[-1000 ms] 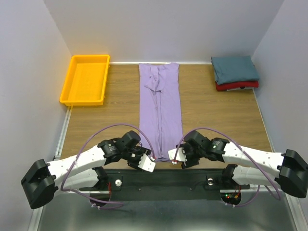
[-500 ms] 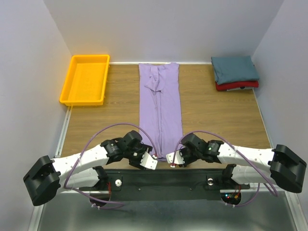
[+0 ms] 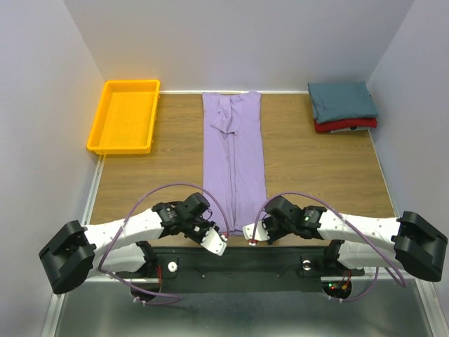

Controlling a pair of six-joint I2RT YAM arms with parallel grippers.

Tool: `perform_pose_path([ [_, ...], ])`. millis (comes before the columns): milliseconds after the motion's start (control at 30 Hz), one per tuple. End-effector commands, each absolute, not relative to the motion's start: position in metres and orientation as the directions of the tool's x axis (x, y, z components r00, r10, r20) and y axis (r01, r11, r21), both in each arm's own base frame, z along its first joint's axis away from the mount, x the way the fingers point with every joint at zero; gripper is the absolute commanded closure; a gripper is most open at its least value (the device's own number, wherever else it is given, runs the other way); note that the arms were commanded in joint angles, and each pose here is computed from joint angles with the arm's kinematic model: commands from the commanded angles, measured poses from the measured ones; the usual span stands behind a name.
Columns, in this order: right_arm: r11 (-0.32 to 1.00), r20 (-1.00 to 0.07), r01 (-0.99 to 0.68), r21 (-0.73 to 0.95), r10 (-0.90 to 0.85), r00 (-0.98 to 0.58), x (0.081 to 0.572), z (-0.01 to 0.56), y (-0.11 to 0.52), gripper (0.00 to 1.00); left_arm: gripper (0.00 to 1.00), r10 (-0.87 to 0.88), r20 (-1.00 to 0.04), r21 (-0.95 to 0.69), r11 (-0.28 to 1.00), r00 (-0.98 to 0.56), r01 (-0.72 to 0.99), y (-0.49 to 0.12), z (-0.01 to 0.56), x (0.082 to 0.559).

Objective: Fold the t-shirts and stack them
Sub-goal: Fold the tshirt

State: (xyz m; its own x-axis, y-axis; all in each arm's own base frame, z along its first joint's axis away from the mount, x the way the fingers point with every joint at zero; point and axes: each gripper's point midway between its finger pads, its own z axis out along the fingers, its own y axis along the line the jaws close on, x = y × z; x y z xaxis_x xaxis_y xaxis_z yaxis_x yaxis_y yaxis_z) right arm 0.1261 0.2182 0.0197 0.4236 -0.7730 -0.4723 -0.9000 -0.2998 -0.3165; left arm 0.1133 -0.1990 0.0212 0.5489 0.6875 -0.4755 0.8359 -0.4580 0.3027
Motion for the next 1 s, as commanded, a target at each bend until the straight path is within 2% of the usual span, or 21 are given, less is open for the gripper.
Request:
perform_pose_path([
  [0,-0.294,-0.454,-0.912,-0.286,-0.797,0.399,0.122,0.012,0.212,1.00,0.62,0.661,-0.466,0.251,-0.539,0.588,0.804,-0.202,0.026,0.105],
  [233,-0.293,-0.445,-0.913,-0.286,-0.803,0.397,0.123,0.010,0.210,0.99,0.45,0.647,-0.457,0.221,-0.582,0.610,0.783,-0.201,0.026,0.100],
  [333,-0.295,-0.441,-0.912,-0.286,-0.804,0.399,0.123,0.010,0.210,0.99,0.46,0.651,-0.453,0.210,-0.586,0.609,0.782,-0.200,0.022,0.099],
  [600,-0.271,-0.445,-0.920,-0.284,-0.812,0.377,0.125,0.012,0.211,0.99,0.81,0.710,-0.414,0.175,-0.552,0.570,0.815,-0.200,0.007,0.109],
  [633,-0.262,-0.447,-0.918,-0.296,-0.812,0.376,0.128,0.015,0.213,0.99,0.89,0.708,-0.422,0.188,-0.543,0.567,0.818,-0.203,0.009,0.110],
  [767,-0.226,-0.454,-0.912,-0.342,-0.810,0.371,0.136,0.028,0.216,0.99,1.00,0.699,-0.463,0.245,-0.491,0.546,0.836,-0.214,0.028,0.116],
  [967,-0.126,-0.483,-0.890,-0.437,-0.802,0.351,0.156,0.063,0.225,0.99,1.00,0.684,-0.549,0.301,-0.374,0.480,0.877,-0.223,0.072,0.126],
])
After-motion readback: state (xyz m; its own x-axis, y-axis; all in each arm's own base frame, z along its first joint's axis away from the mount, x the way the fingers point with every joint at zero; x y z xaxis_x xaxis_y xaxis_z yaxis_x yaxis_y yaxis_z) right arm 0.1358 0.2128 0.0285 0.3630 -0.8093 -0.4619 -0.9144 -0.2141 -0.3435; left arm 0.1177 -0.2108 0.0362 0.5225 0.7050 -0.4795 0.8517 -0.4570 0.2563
